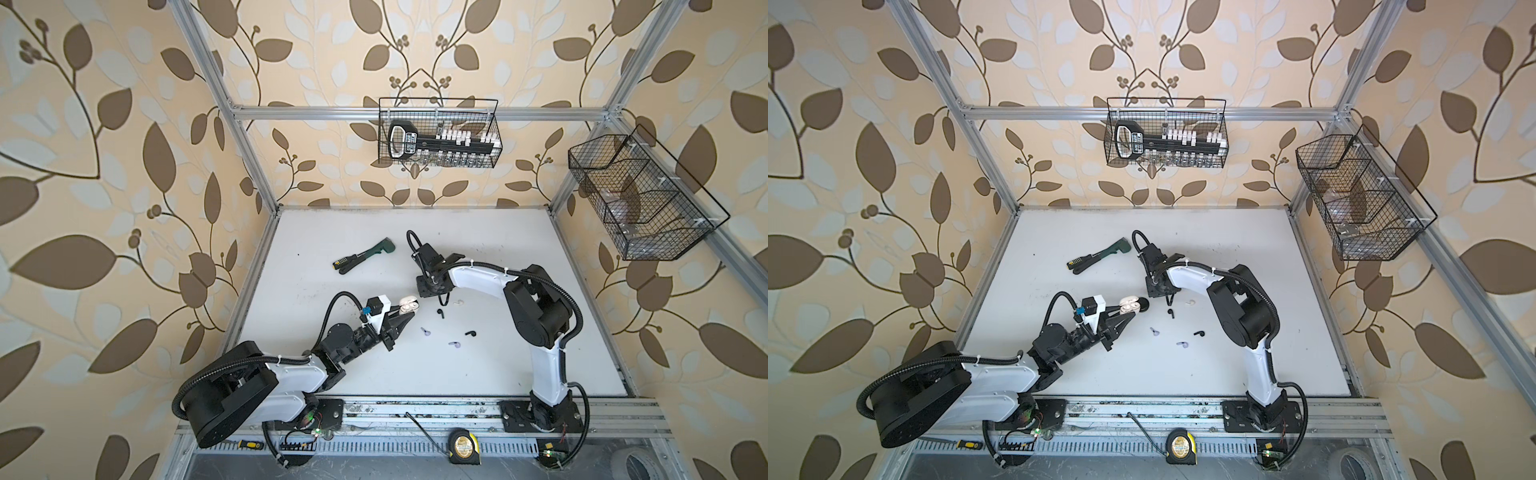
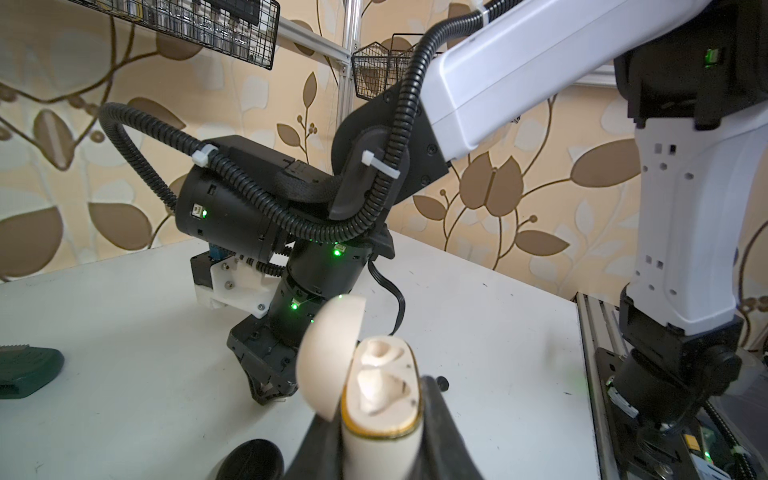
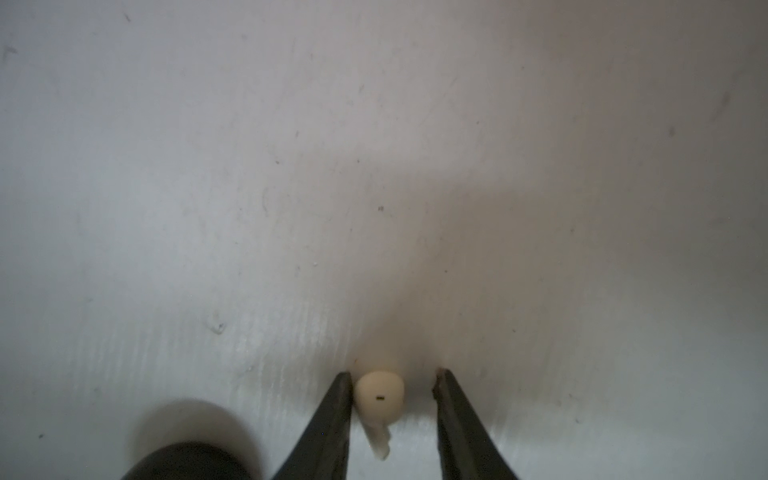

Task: Insert the wireless bluetooth earbuds into the charging case
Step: 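Lower the right gripper and close it on the cream earbud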

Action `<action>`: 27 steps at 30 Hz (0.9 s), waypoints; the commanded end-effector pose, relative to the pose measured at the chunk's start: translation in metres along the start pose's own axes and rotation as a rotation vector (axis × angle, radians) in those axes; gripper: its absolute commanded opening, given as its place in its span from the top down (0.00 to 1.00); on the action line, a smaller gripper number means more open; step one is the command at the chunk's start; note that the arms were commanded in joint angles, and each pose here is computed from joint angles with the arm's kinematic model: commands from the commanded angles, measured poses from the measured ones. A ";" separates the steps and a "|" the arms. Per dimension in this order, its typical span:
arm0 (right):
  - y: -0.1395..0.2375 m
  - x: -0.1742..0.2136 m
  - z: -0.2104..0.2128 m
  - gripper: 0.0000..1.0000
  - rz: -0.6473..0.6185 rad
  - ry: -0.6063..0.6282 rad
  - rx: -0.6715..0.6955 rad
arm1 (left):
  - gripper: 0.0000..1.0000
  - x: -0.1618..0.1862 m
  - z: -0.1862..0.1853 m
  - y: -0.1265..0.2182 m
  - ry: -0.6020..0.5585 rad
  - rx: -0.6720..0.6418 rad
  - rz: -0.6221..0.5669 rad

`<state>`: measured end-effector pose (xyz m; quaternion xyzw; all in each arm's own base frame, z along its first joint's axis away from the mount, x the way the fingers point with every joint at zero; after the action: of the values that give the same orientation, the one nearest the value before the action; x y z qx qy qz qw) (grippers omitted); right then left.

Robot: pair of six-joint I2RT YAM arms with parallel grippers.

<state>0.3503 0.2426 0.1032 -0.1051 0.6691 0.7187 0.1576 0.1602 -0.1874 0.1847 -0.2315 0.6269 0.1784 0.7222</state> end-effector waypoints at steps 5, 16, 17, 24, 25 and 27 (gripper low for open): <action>-0.015 0.014 -0.007 0.68 0.057 -0.012 0.025 | 1.00 -0.014 0.001 -0.001 -0.034 0.020 -0.075; -0.015 0.017 -0.009 0.78 0.060 -0.034 0.017 | 1.00 -0.015 0.001 0.000 -0.041 0.017 -0.076; -0.015 0.017 -0.009 0.78 0.061 -0.036 0.012 | 1.00 -0.015 0.002 0.001 -0.044 0.013 -0.076; -0.011 0.021 -0.013 0.78 0.049 -0.076 -0.016 | 1.00 -0.016 0.002 0.000 -0.047 0.010 -0.066; -0.009 0.020 -0.014 0.78 0.041 -0.091 -0.026 | 1.00 -0.014 0.003 0.000 -0.041 -0.001 -0.060; -0.006 0.021 -0.016 0.78 0.028 -0.117 -0.046 | 1.00 -0.010 0.006 -0.001 -0.029 -0.041 -0.036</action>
<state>0.3469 0.2385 0.1013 -0.0963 0.6376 0.7387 0.1963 0.1584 -0.1870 0.1851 -0.2231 0.6250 0.1784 0.7265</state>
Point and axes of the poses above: each gripper's point midway between its finger pads, its own y axis back along the fingers, its own z axis along the line the jaws close on, x = y × z, the point moved 9 cm from there along y, back along the fingers, and after that the axes turned 15 degrees about -y, right-handed, at the moved point
